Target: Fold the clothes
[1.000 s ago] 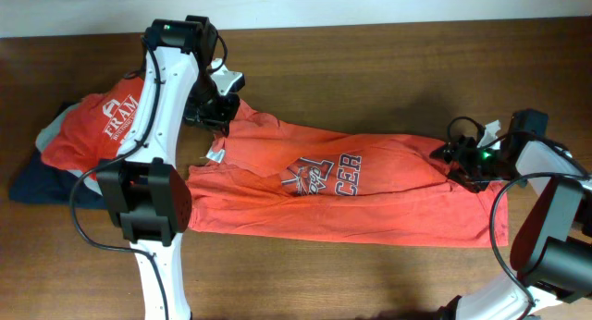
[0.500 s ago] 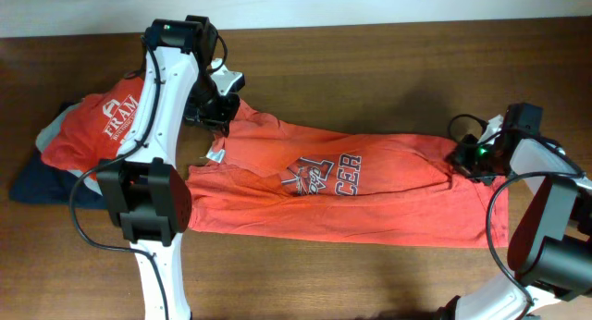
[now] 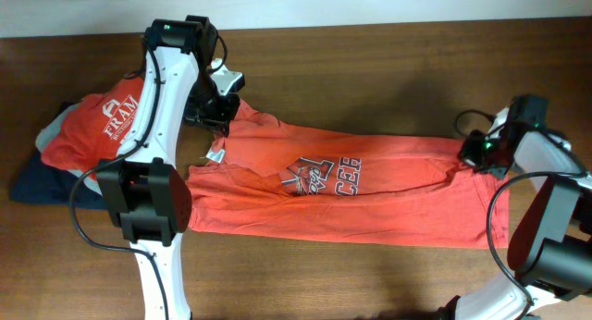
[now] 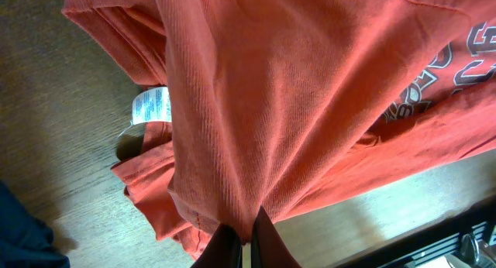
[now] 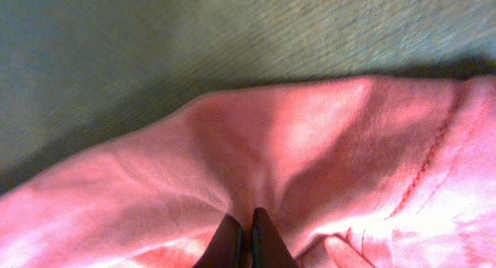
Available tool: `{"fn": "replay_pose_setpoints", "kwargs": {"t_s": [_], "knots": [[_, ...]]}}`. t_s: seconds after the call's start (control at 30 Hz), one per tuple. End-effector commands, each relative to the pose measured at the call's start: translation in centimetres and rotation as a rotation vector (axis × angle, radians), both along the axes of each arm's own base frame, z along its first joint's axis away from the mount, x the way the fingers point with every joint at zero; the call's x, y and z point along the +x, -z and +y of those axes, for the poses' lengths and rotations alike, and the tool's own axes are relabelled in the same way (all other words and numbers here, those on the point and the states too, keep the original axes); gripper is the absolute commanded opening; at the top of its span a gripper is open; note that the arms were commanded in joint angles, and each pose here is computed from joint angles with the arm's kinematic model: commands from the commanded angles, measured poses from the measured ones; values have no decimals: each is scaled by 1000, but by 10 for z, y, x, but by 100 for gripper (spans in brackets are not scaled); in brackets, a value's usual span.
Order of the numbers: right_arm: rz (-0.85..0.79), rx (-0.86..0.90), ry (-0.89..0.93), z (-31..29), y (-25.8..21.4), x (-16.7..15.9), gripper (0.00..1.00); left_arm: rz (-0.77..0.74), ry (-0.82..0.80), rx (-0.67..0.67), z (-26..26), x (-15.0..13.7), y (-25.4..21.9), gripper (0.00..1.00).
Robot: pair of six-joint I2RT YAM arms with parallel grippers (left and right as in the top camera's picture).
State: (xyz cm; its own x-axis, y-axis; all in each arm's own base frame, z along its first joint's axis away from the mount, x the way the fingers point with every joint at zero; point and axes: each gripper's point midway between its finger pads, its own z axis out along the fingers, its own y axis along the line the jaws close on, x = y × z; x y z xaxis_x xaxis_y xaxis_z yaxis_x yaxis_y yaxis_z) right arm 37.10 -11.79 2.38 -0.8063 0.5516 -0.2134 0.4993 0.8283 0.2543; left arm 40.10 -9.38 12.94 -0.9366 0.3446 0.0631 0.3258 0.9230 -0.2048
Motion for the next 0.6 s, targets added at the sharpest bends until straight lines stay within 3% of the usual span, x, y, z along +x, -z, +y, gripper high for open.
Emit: {"fn": "replay_pose_setpoints", "kwargs": {"t_s": [0.0,0.23,0.47,0.57], "knots": [[-59,-80,-56,-16,-36,20,4,-25,-8,12,3,0,-9,6],[-15,-83,-117,-15,-57,15,7,-20,-9,14,3,-1,-9,6],[133,-74,-110,-11,-49,-18,12,-1,-4,58,11,-6,-9,6],[126,-72,-111,-11,-49,-16,18,-1,-4,58,11,-6,-9,6]]}}
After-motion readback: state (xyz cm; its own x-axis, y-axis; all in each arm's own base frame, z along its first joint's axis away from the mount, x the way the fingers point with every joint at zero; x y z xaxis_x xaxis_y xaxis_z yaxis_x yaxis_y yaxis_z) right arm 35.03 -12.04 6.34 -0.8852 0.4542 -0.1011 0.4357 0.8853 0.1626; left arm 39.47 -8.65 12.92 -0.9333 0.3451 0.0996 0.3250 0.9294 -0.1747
